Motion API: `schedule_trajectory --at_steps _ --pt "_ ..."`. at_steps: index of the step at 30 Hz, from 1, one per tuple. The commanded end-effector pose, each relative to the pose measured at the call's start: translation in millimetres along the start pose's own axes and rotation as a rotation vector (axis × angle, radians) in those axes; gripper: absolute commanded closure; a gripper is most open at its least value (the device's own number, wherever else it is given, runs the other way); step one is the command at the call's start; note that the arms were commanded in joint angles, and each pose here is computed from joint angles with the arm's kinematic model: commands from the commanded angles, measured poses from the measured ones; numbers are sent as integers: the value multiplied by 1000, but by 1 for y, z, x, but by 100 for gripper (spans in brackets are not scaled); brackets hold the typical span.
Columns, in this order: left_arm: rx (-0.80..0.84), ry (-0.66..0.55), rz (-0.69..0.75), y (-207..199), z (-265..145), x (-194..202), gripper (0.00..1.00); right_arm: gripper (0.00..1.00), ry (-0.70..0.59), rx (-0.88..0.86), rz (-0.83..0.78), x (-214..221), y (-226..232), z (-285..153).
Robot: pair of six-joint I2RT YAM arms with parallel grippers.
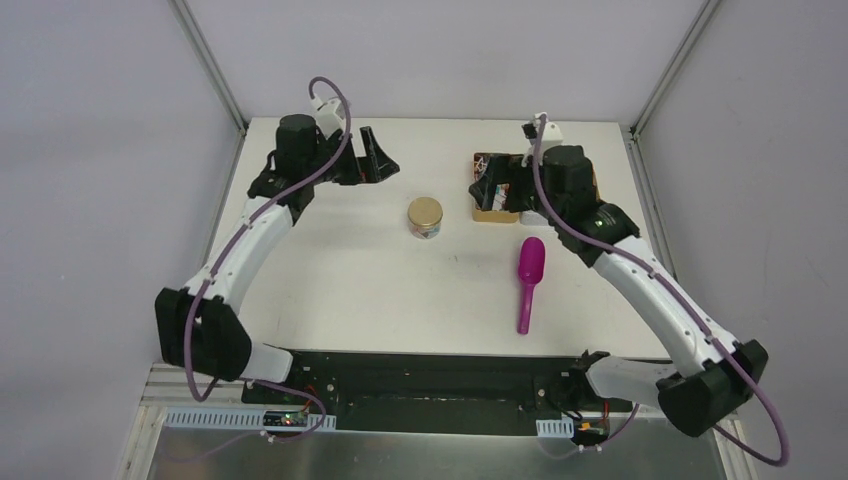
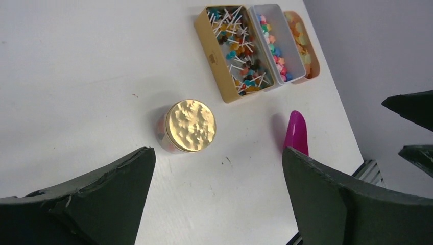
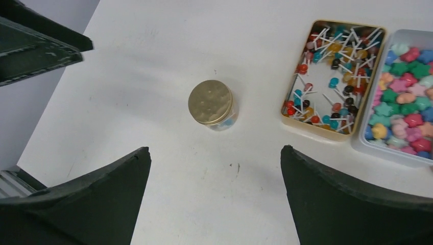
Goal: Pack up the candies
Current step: Screw the bottle lid onto the packing bottle, then reset both arms
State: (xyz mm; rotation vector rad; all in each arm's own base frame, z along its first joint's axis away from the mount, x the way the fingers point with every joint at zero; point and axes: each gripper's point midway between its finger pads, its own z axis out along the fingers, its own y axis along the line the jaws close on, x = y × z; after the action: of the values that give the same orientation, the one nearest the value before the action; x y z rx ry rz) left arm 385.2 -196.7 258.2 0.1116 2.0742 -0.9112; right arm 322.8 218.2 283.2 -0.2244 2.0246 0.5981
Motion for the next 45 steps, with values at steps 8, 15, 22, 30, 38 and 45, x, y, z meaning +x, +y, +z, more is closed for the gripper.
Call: schedule_trajectory --at_steps 8,15,22,30,38,45 --pt "34 -241 224 -55 -109 -19 1 0 -200 93 29 -5 -24 -95" --pt "39 -311 217 -57 -149 17 1 0 -245 65 76 21 -29 -125" --pt "28 -329 191 -51 -166 43 1 0 -252 38 113 42 -31 -143" --pt "3 -321 176 -43 -168 55 1 0 -270 54 128 46 -36 -152" --pt "1 -334 186 -47 -174 50 1 0 -288 49 139 43 -35 -154" --pt "1 -332 187 -48 -175 50 1 0 -282 55 144 44 -36 -152"
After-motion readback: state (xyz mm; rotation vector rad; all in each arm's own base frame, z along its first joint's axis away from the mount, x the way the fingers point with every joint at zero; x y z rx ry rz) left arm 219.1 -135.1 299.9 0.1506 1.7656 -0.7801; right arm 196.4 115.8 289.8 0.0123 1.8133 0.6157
